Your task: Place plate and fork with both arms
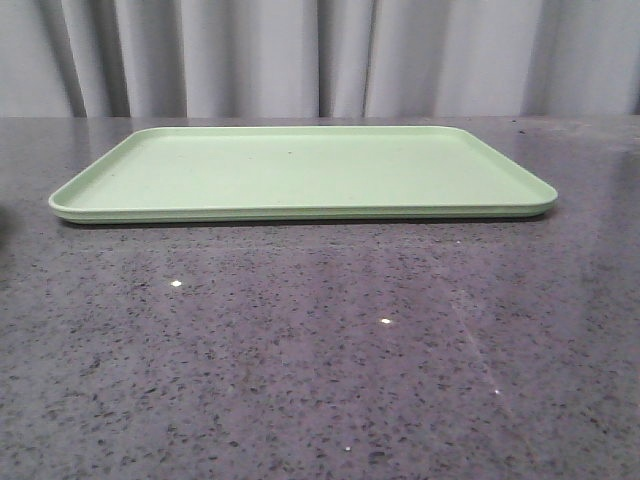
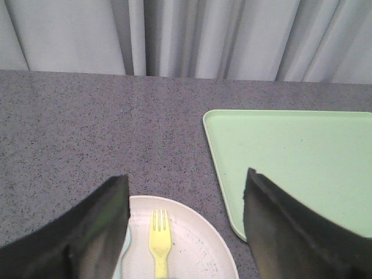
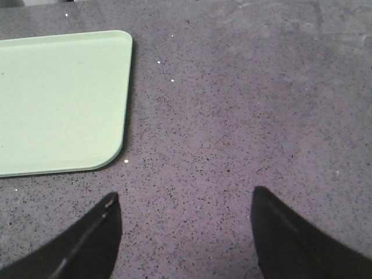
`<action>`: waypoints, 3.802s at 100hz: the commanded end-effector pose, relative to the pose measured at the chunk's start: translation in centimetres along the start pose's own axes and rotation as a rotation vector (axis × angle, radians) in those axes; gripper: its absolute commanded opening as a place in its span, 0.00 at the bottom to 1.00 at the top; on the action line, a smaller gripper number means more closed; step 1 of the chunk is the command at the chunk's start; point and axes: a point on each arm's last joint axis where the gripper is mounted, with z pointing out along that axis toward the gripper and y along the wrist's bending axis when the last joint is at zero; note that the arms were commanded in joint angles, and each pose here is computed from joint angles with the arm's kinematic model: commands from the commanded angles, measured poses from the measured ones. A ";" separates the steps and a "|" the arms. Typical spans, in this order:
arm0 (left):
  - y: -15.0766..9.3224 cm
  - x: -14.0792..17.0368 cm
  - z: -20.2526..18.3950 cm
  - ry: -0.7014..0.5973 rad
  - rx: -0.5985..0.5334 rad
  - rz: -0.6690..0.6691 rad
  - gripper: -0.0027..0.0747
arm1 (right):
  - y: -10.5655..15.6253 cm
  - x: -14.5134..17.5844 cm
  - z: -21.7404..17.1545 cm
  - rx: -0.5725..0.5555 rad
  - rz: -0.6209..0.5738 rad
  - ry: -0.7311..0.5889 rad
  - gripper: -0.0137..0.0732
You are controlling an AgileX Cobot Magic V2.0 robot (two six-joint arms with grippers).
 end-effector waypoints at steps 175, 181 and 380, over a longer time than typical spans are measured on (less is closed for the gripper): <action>7.5 1.0 8.7 0.327 -0.485 0.057 0.51 | 0.4 -1.8 -0.4 -0.023 -0.004 -0.111 0.73; 7.8 1.4 9.5 0.364 -0.487 0.055 0.51 | 0.4 -1.8 -0.4 -0.023 -0.004 -0.111 0.73; 9.4 5.5 13.7 0.685 -0.501 -0.014 0.01 | 0.3 -1.7 -0.4 -0.021 -0.004 -0.103 0.73</action>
